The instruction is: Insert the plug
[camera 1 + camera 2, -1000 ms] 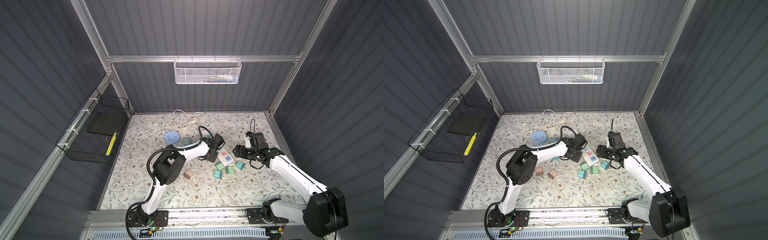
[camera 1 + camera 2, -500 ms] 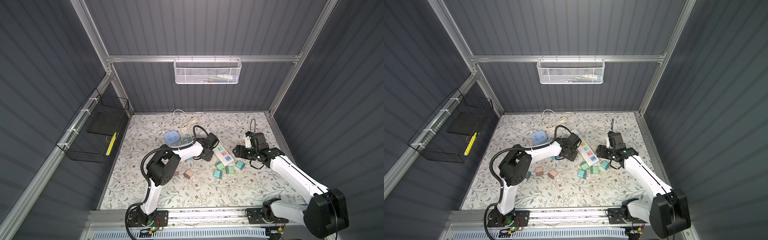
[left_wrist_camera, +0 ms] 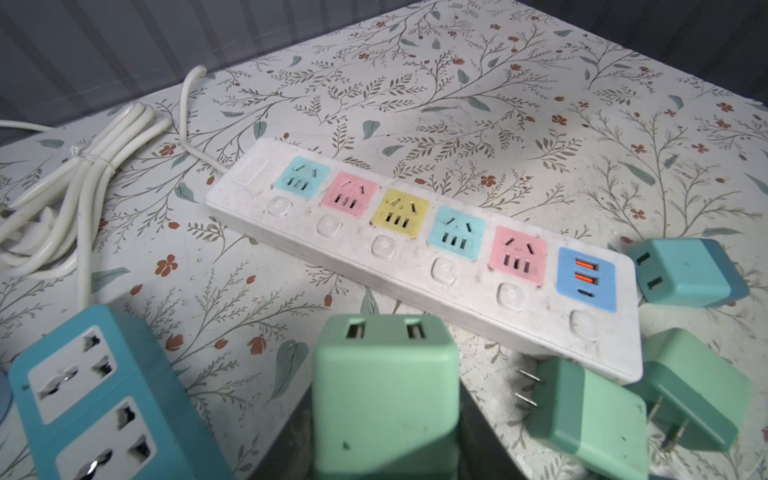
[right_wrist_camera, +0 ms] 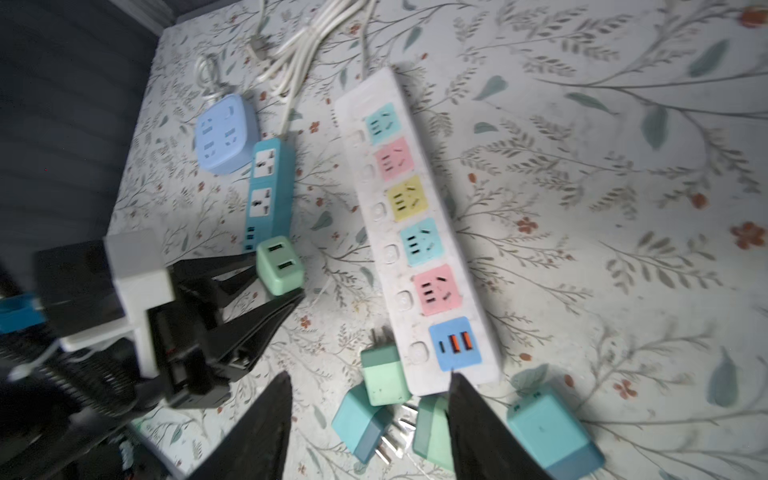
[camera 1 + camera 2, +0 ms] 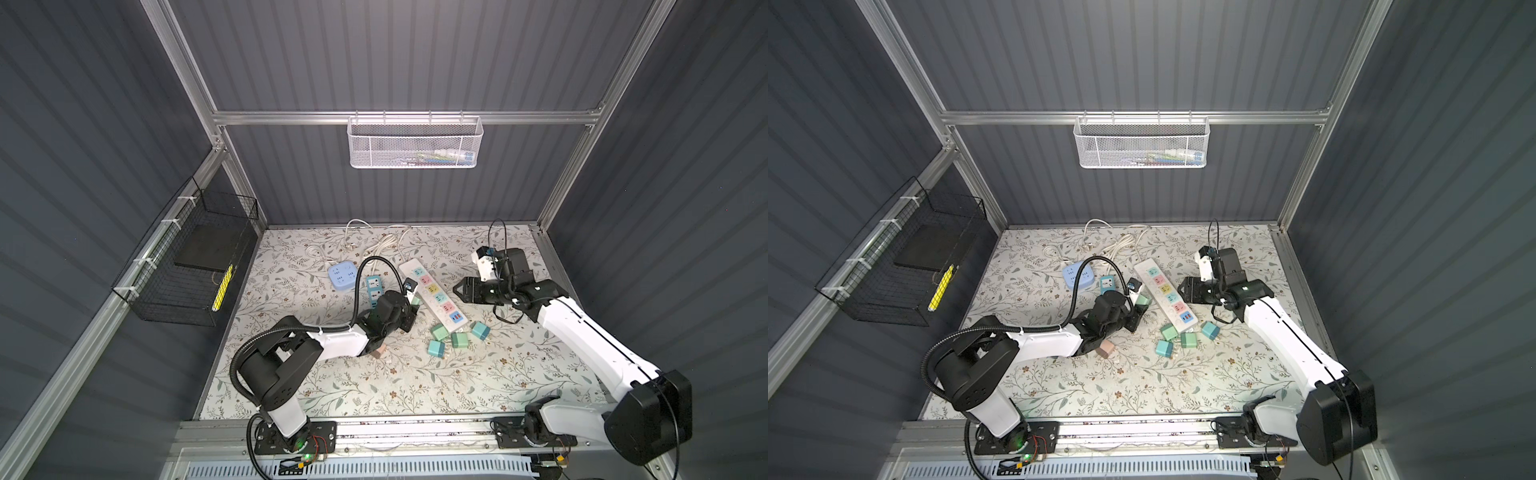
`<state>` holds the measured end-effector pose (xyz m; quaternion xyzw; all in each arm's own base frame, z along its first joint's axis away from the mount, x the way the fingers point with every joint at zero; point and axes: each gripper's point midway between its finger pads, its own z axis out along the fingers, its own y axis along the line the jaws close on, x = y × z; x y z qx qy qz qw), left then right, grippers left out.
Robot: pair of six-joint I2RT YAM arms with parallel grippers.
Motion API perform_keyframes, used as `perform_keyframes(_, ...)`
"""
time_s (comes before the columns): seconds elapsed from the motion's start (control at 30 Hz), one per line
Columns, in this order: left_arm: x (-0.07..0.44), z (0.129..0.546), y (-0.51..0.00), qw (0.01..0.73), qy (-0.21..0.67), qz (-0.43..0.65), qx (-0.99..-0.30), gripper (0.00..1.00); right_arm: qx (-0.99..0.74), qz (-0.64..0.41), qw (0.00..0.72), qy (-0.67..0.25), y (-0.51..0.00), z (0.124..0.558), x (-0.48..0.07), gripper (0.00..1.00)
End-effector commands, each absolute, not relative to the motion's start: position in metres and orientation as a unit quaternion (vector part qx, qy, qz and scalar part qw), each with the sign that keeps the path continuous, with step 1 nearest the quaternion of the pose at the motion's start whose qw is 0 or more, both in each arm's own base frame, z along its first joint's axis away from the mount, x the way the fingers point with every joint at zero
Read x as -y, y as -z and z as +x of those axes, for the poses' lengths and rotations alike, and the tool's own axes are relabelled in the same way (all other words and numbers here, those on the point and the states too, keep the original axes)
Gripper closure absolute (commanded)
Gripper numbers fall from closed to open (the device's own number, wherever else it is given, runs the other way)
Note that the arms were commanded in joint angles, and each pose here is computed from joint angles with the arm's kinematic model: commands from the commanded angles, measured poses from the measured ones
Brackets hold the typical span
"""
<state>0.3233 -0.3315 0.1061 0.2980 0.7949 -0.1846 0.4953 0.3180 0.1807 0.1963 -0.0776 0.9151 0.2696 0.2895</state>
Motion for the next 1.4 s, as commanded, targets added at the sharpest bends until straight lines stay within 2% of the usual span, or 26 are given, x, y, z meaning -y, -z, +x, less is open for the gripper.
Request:
perform_keyframes(0.0,0.352,0.325,-0.173,0.585,0.243,0.293,-0.717,0.76,-0.907,-0.124,0.255,-0.311,-0.199,0.306,-0.202,0.42)
perform_keyframes(0.33,0.358,0.305,-0.178,0.585,0.267,0.324,-0.693,0.76,-0.893,-0.18,0.225,-0.346,-0.205,0.307,-0.241,0.38)
perform_keyframes(0.5,0.358,0.301,-0.181,0.583,0.268,0.329,-0.693,0.76,-0.895,-0.192,0.209,-0.343,-0.198,0.313,-0.254,0.4)
perform_keyframes(0.9,0.356,0.299,-0.182,0.579,0.265,0.335,-0.695,0.75,-0.898,-0.205,0.18,-0.346,-0.184,0.322,-0.271,0.57)
perform_keyframes(1.07,0.356,0.3,-0.179,0.575,0.258,0.338,-0.699,0.7,-0.893,-0.208,0.188,-0.352,-0.184,0.321,-0.272,0.7)
perform_keyframes(1.13,0.353,0.301,-0.178,0.574,0.253,0.333,-0.704,0.64,-0.889,-0.208,0.198,-0.357,-0.188,0.323,-0.273,0.72)
perform_keyframes(1.3,0.331,0.307,-0.192,0.587,0.244,0.269,-0.724,0.32,-0.894,-0.208,0.235,-0.319,-0.192,0.339,-0.265,0.78)
perform_keyframes(1.37,0.314,0.308,-0.201,0.599,0.243,0.222,-0.73,0.23,-0.896,-0.221,0.271,-0.273,-0.19,0.352,-0.257,0.79)
